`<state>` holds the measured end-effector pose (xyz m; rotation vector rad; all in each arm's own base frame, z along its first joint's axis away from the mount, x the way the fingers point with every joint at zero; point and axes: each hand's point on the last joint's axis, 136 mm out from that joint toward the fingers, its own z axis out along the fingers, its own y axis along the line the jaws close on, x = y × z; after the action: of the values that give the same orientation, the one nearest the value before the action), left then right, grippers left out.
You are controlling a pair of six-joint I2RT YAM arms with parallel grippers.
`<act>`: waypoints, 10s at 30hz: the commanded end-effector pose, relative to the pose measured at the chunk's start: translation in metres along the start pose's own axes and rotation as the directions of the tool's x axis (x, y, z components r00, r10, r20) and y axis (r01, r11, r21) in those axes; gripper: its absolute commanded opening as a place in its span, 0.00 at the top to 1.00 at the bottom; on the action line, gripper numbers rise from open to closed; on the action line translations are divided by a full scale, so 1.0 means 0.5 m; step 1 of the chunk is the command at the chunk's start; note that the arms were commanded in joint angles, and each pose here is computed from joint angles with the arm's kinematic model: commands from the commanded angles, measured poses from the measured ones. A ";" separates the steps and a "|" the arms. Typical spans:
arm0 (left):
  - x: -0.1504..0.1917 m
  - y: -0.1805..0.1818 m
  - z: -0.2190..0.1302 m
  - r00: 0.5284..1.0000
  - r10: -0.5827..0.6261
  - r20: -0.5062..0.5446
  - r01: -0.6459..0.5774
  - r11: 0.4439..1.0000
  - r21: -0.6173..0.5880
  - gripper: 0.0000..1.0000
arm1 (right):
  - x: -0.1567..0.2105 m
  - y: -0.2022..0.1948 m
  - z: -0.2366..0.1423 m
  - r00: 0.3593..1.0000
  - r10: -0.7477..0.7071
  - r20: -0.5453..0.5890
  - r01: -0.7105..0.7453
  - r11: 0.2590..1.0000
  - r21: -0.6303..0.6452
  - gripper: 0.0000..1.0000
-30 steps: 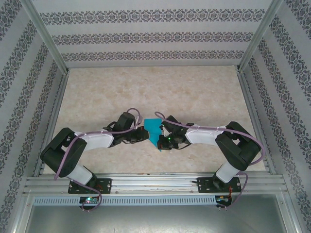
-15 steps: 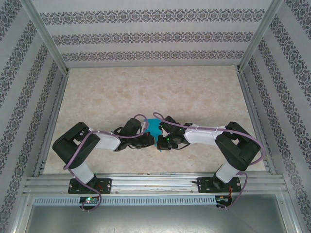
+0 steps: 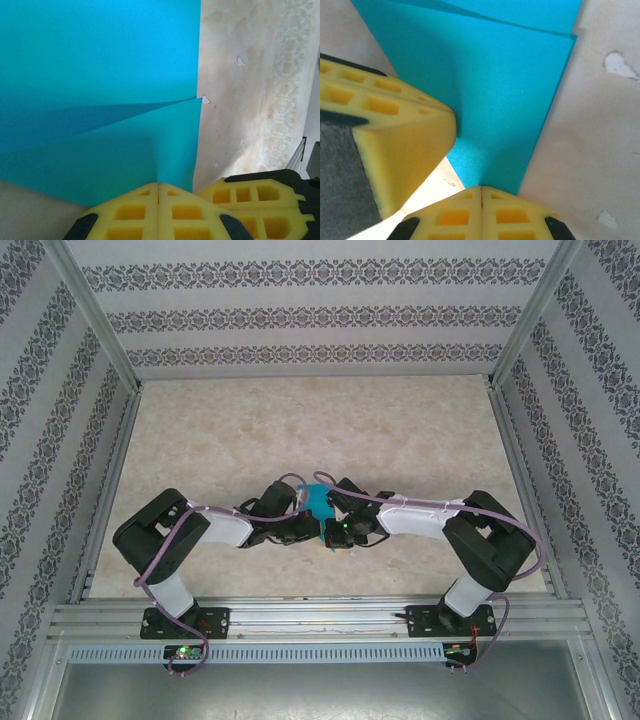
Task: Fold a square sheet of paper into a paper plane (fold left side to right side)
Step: Third fold the triangle at the center of the table, then fourth fold the wing at the center of the table.
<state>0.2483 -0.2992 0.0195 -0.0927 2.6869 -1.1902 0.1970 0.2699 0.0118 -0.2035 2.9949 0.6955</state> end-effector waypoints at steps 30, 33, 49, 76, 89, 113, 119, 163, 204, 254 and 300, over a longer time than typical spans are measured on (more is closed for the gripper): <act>-0.147 0.163 -0.055 0.994 -0.035 0.104 0.061 0.966 -0.253 1.00 | 0.087 -0.127 0.018 0.986 0.052 -0.157 -0.007 0.962 0.274 1.00; -0.162 0.172 -0.060 0.991 -0.042 0.126 0.072 0.967 -0.243 1.00 | 0.086 -0.125 0.019 0.986 0.050 -0.156 -0.006 0.963 0.271 1.00; -0.165 0.043 -0.148 0.984 0.120 0.133 -0.104 0.987 -0.119 1.00 | 0.062 -0.094 0.022 0.993 0.052 -0.105 -0.032 0.981 0.190 1.00; -0.074 0.069 -0.014 0.996 0.072 -0.049 -0.078 0.989 -0.129 1.00 | 0.031 -0.039 0.009 0.997 0.039 -0.068 -0.034 0.997 0.072 1.00; -0.062 0.092 -0.012 0.996 0.059 -0.061 -0.068 0.984 -0.164 1.00 | -0.063 0.071 -0.035 0.998 0.027 0.064 -0.018 0.990 -0.138 1.00; -0.064 0.098 -0.011 0.997 0.055 -0.062 -0.065 0.981 -0.180 1.00 | -0.091 0.035 0.036 0.998 0.053 0.042 -0.049 0.996 -0.077 1.00; -0.063 0.109 -0.012 0.997 0.040 -0.062 -0.053 0.976 -0.210 1.00 | -0.056 0.012 0.035 0.998 0.067 0.017 -0.067 0.997 -0.049 1.00; -0.062 0.117 -0.013 0.998 0.010 -0.057 -0.023 0.973 -0.232 1.00 | -0.088 0.061 0.022 0.996 0.054 0.067 -0.048 0.995 -0.086 1.00; -0.158 -0.046 -0.085 0.986 0.097 0.134 -0.089 0.994 -0.062 0.65 | -0.094 -0.022 -0.147 0.952 -0.084 0.293 0.120 0.987 -0.110 0.48; -0.210 -0.002 -0.076 0.991 -0.036 0.128 0.025 0.996 0.089 0.47 | -0.158 0.009 -0.124 0.915 -0.141 0.378 0.253 0.931 -0.264 1.00; -0.215 -0.036 -0.046 0.992 -0.057 0.111 0.041 0.989 0.143 0.74 | -0.098 -0.081 -0.285 0.786 -0.251 0.565 0.235 0.967 0.102 0.15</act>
<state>0.3520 -0.2777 0.0576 -0.2288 2.5092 -1.3488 0.2528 0.1763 0.1311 -0.2762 2.3375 0.6113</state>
